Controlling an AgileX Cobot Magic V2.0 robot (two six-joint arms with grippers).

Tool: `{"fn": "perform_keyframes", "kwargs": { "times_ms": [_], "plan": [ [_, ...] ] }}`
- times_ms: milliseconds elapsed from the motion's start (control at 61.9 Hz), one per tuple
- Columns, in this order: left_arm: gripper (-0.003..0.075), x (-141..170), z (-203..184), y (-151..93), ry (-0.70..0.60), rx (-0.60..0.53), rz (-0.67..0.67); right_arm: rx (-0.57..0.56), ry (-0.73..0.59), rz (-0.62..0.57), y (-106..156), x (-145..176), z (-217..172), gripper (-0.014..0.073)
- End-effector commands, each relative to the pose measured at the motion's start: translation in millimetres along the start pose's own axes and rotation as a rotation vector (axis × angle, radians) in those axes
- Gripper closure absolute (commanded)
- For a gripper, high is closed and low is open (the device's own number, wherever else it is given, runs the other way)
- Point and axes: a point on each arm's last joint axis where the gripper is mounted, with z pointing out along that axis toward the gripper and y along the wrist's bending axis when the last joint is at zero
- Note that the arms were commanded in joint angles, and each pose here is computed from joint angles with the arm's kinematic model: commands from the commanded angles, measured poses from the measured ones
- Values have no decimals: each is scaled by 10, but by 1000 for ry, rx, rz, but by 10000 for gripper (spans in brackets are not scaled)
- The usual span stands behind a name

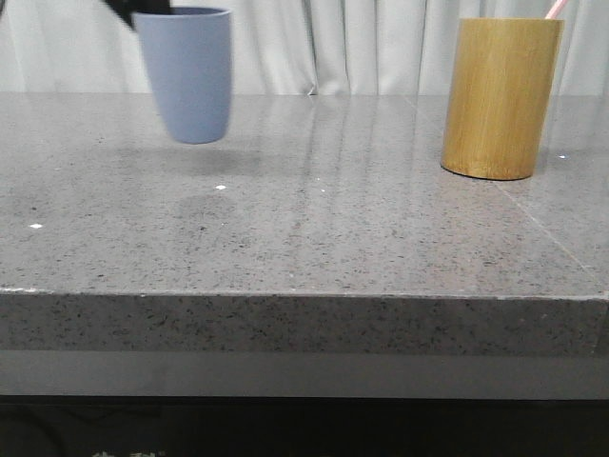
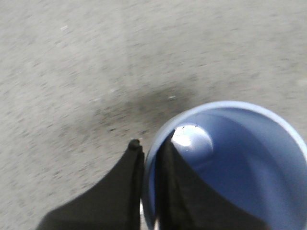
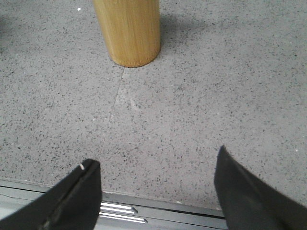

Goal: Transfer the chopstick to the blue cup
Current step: 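Grip the cup rim with the left gripper and slide it toward the bamboo holder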

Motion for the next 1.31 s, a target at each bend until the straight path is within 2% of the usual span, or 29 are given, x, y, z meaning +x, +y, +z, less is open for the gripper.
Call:
{"fn": "perform_keyframes", "kwargs": {
  "times_ms": [0,291,597,953,1033,1292],
  "plan": [
    [739,-127,-287,-186,-125,29,28,-4,-90,-4,13,-141,-45,76],
    [739,-251,-74,-511,-127,85,80,-4,-88,-4,13,-140,-45,76],
    [734,-289,-22,-535,-137,98,75,-5,-84,-4,13,-136,-45,76],
    [496,-265,-26,-538,-109,103,75,-5,-84,-4,13,-136,-45,76],
    [475,-279,-56,-544,-119,110,73,-5,-84,-4,13,-136,-45,76],
    [477,-301,-245,-509,-120,98,77,7,-107,-13,3,-160,-47,76]
  ]
}}
